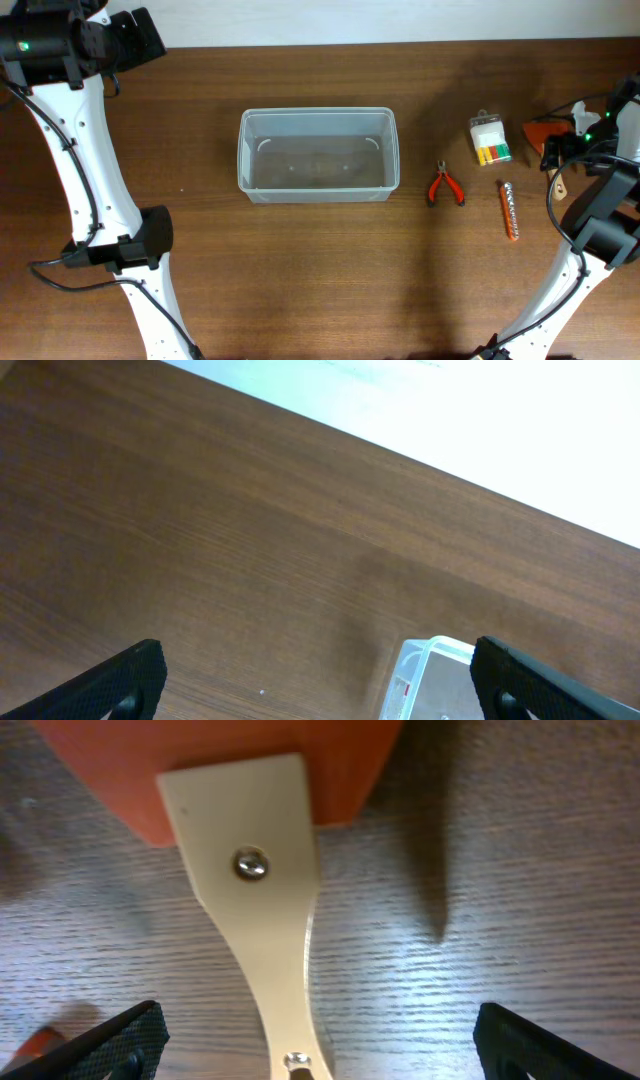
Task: Pack container
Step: 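Lower the right gripper over the scraper's wooden handle near the blade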
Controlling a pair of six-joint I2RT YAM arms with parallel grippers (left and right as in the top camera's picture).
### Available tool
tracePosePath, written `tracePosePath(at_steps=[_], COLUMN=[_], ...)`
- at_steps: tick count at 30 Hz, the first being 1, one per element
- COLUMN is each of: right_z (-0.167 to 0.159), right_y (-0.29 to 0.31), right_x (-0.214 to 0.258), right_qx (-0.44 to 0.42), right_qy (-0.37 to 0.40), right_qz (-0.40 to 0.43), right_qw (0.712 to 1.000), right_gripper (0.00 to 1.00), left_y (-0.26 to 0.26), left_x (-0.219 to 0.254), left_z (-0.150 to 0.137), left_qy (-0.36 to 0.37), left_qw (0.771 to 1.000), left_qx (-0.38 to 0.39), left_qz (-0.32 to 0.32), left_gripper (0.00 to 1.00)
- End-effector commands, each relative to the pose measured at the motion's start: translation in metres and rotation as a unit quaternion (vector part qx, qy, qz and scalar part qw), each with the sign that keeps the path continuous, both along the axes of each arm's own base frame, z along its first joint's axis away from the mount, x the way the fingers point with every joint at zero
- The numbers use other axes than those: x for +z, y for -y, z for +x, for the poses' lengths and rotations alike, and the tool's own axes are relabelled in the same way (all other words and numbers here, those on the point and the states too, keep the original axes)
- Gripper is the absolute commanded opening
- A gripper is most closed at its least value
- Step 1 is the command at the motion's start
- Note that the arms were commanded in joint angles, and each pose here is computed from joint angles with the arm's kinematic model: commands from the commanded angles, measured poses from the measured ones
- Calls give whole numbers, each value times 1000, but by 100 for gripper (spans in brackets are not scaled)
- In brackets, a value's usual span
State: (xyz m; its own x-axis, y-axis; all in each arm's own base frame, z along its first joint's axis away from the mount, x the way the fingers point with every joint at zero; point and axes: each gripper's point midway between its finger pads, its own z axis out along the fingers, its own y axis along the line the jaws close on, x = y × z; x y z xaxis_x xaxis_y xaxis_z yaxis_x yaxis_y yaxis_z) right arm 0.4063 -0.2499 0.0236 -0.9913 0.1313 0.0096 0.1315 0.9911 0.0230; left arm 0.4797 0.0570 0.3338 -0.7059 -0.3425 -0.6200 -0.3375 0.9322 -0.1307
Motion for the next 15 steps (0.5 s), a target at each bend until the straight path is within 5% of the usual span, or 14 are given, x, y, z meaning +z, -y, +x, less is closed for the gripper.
tracePosePath(at_steps=[1,15], right_z=[6,9], right_y=[-13,-11], right_x=[-9,-14], right_qx=[18,40], right_qy=[-1,-8], right_qz=[17,-7], right_qw=[1000,999], right_gripper=[99,99], left_y=[1,1], left_x=[14,14], left_z=[-7,-7], left_qy=[15,15], left_qw=[1000,1000], left_qx=[-7,-7], left_qz=[4,4], left_gripper=[99,99])
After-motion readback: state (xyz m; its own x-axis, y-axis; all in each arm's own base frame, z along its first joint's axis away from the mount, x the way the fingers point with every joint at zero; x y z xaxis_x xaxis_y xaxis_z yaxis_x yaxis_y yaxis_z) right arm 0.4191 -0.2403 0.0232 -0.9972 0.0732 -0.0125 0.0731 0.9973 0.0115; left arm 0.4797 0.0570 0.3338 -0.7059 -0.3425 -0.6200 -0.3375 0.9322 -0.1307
